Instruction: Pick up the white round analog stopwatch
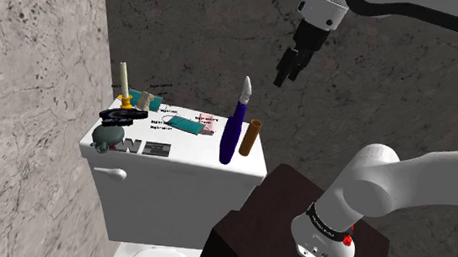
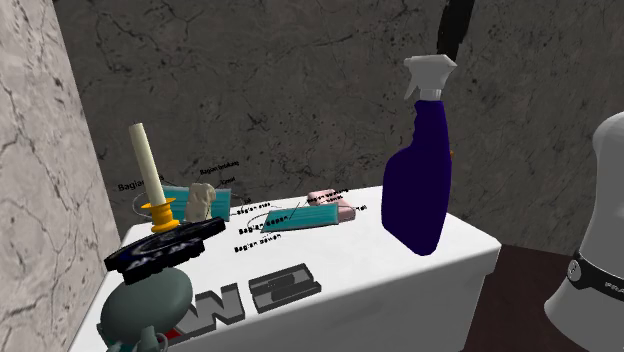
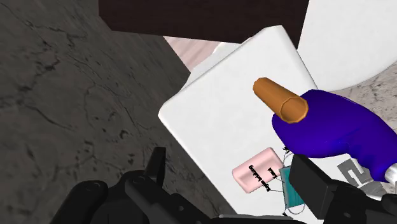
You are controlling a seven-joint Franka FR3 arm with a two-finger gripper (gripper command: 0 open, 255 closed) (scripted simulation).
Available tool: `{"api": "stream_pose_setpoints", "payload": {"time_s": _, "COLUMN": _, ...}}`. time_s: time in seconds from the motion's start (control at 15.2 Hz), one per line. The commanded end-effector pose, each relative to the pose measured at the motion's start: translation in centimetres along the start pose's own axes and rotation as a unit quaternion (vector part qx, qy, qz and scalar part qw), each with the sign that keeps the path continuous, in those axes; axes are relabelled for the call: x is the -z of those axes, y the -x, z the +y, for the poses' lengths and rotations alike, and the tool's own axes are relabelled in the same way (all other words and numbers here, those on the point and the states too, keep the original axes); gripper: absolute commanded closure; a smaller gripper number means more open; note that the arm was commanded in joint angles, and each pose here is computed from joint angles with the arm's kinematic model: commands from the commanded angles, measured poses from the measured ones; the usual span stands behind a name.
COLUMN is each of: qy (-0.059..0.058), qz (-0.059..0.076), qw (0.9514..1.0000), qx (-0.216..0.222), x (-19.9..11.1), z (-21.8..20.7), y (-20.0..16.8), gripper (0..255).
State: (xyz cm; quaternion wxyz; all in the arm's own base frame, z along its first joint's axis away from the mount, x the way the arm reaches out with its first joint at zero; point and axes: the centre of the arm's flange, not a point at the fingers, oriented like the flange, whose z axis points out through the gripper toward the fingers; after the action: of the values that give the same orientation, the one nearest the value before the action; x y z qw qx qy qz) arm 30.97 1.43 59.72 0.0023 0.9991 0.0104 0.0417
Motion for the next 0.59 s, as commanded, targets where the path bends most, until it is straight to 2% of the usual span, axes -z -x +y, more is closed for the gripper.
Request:
{"api": "stream_pose_setpoints", "payload": {"time_s": 0.0, "qy": 0.000, "qz": 0.000, "qw": 1.0000, "qx": 0.000, "x": 0.0, "z": 0.0, "y": 0.0, "gripper": 0}}
{"api": "stream_pose_setpoints", "payload": {"time_s": 0.53, "qy": 0.011, "qz": 0.010, "qw": 0.9991, "qx": -0.040, "x": -3.6, "z": -9.9, "y": -2.2, "gripper": 0}}
